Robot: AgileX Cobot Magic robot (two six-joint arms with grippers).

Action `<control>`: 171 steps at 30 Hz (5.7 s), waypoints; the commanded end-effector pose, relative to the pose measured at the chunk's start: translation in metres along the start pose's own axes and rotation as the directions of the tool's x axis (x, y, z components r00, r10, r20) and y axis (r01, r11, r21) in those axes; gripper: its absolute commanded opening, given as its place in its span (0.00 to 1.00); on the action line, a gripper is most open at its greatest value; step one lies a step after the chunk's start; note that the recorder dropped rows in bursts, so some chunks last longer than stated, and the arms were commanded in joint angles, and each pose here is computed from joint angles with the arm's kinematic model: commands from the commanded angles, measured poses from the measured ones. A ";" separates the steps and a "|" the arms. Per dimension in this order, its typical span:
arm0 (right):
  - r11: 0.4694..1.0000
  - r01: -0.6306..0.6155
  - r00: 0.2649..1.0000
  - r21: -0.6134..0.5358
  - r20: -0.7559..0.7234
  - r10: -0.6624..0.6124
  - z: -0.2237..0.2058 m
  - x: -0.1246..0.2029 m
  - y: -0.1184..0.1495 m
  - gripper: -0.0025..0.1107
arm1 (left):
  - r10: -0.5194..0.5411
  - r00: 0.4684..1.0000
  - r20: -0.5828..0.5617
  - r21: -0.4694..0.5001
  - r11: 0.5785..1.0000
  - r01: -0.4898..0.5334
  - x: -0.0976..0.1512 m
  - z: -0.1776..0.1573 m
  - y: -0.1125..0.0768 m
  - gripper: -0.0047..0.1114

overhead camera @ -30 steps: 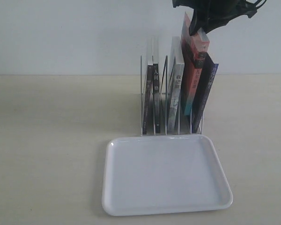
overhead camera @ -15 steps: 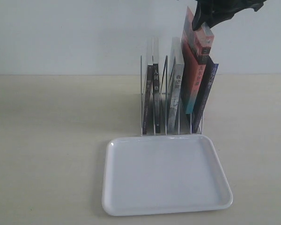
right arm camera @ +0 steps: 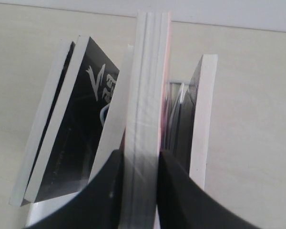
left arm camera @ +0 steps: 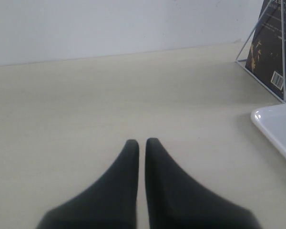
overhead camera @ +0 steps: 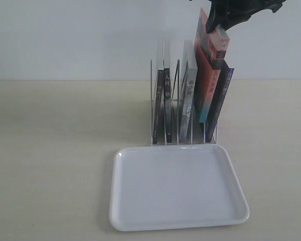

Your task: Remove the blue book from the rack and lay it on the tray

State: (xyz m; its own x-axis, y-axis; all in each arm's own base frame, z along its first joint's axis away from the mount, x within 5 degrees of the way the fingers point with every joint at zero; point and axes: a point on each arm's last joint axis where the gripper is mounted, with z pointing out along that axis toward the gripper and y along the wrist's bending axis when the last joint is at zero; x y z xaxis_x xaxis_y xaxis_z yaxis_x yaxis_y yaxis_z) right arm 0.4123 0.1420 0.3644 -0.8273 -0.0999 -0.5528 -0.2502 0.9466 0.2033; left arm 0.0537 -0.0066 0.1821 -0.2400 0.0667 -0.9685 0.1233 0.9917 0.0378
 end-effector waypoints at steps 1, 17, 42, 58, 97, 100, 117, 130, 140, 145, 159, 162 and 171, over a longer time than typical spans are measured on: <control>1.000 0.011 0.998 -0.004 0.069 -0.010 -0.015 -0.006 0.002 0.03 | -0.006 1.000 0.022 -0.001 1.000 0.006 -0.003 -0.001 0.000 0.08; 1.000 -0.012 0.999 -0.025 0.045 0.013 0.003 -0.006 0.001 0.03 | -0.006 1.000 0.022 -0.001 1.000 0.006 -0.003 -0.001 0.000 0.08; 0.999 -0.011 0.999 -0.042 0.029 0.012 0.003 -0.005 0.003 0.37 | -0.006 1.000 0.022 -0.001 1.000 0.006 -0.003 -0.001 0.000 0.08; 0.998 -0.005 1.000 -0.067 0.026 0.007 -0.005 -0.004 0.007 0.37 | -0.006 1.000 0.022 -0.001 1.000 0.006 -0.003 -0.001 0.000 0.08; 0.964 0.205 0.973 -0.167 -0.068 -0.219 -0.002 0.018 0.062 0.37 | -0.006 1.000 0.022 -0.001 1.000 0.006 -0.003 -0.001 0.000 0.08; 0.964 0.209 0.972 -0.161 -0.072 -0.223 0.000 0.018 0.061 0.37 | -0.006 1.000 0.022 -0.001 1.000 0.006 -0.003 -0.001 0.000 0.08; 0.973 0.221 0.970 -0.060 -0.085 -0.226 0.006 0.017 0.051 0.37 | -0.006 1.000 0.022 -0.001 1.000 0.006 -0.003 -0.001 0.000 0.08; 0.981 0.191 0.981 -0.026 -0.019 -0.191 0.008 0.010 0.050 0.37 | -0.006 1.000 0.022 -0.001 1.000 0.006 -0.003 -0.001 0.000 0.08; 0.982 0.186 0.979 0.032 -0.084 -0.183 0.037 0.014 0.041 0.37 | -0.006 1.000 0.022 -0.001 1.000 0.006 -0.003 -0.001 0.000 0.08; 0.986 0.161 0.981 0.038 -0.120 -0.156 0.057 0.017 0.039 0.37 | -0.006 1.000 0.022 -0.001 1.000 0.006 -0.003 -0.001 0.000 0.08; 0.994 0.099 0.981 0.053 -0.170 -0.089 0.068 0.023 0.037 0.21 | -0.006 1.000 0.022 -0.001 1.000 0.006 -0.003 -0.001 0.000 0.08; 0.994 0.099 0.981 0.054 -0.174 -0.088 0.067 0.023 0.037 0.04 | -0.006 1.000 0.022 -0.001 1.000 0.006 -0.003 -0.001 0.000 0.08; 0.994 0.106 0.994 0.039 -0.037 -0.105 0.013 0.006 0.045 0.02 | -0.006 1.000 0.022 -0.001 1.000 0.006 -0.003 -0.001 0.000 0.08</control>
State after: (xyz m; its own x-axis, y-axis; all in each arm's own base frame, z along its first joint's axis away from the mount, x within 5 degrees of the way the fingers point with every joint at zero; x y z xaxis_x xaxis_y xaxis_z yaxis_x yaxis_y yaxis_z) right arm 0.4128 0.1931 0.3192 -0.8683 -0.2319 -0.4386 -0.3058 0.9463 0.1052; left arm 0.0537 -0.0066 0.1821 -0.2400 0.0667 -0.9685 0.1233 0.9917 0.0378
